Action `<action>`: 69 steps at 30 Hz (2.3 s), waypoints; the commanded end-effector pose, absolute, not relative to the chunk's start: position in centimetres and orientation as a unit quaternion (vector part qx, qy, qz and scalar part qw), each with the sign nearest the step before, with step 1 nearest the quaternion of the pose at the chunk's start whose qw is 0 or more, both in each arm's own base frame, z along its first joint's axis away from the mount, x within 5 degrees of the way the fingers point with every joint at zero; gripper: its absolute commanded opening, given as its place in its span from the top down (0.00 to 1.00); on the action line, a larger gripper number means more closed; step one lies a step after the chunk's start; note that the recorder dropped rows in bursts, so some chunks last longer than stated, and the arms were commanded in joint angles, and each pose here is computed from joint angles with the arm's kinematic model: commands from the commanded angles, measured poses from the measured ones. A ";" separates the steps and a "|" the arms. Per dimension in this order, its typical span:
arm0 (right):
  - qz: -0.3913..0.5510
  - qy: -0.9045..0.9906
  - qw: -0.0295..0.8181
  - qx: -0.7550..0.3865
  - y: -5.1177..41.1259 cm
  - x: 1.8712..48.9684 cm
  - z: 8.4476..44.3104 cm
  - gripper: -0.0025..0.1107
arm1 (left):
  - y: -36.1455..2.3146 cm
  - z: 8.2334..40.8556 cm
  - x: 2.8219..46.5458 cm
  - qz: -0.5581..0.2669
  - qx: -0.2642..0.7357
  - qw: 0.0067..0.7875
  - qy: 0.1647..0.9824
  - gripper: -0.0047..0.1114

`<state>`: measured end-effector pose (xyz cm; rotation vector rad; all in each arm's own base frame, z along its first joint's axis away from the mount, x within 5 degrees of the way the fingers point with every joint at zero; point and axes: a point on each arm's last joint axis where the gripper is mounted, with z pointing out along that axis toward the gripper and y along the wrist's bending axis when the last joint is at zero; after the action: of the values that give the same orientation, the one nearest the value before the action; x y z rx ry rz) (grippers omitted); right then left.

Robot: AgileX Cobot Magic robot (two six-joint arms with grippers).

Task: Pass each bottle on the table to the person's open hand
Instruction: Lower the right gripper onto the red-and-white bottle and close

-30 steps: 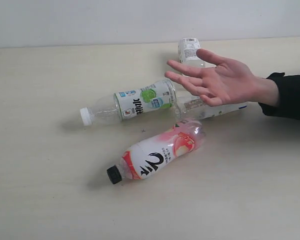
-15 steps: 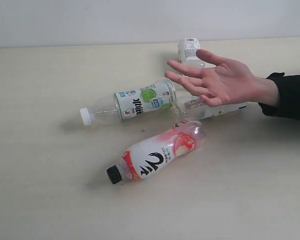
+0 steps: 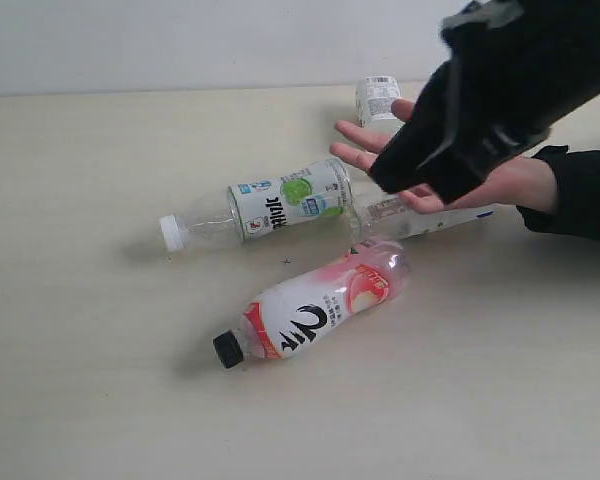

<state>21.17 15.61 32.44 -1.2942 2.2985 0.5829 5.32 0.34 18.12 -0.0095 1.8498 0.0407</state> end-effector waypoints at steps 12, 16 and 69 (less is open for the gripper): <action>0.074 0.667 0.083 -0.737 24.0 20.2 24.6 0.48 | 0.4 18.1 5.3 0.017 -0.006 0.605 0.796 0.94; 0.055 0.644 0.096 -0.757 25.6 20.0 23.5 0.38 | 0.4 18.1 5.3 0.017 -0.006 0.605 0.796 0.94; -0.091 0.615 0.067 -0.781 28.1 23.5 13.0 0.85 | 0.4 18.1 5.3 0.017 -0.006 0.605 0.796 0.94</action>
<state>23.53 28.14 12.68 -2.3798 1.8200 -0.2693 5.32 0.34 18.12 -0.0095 1.8498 0.0407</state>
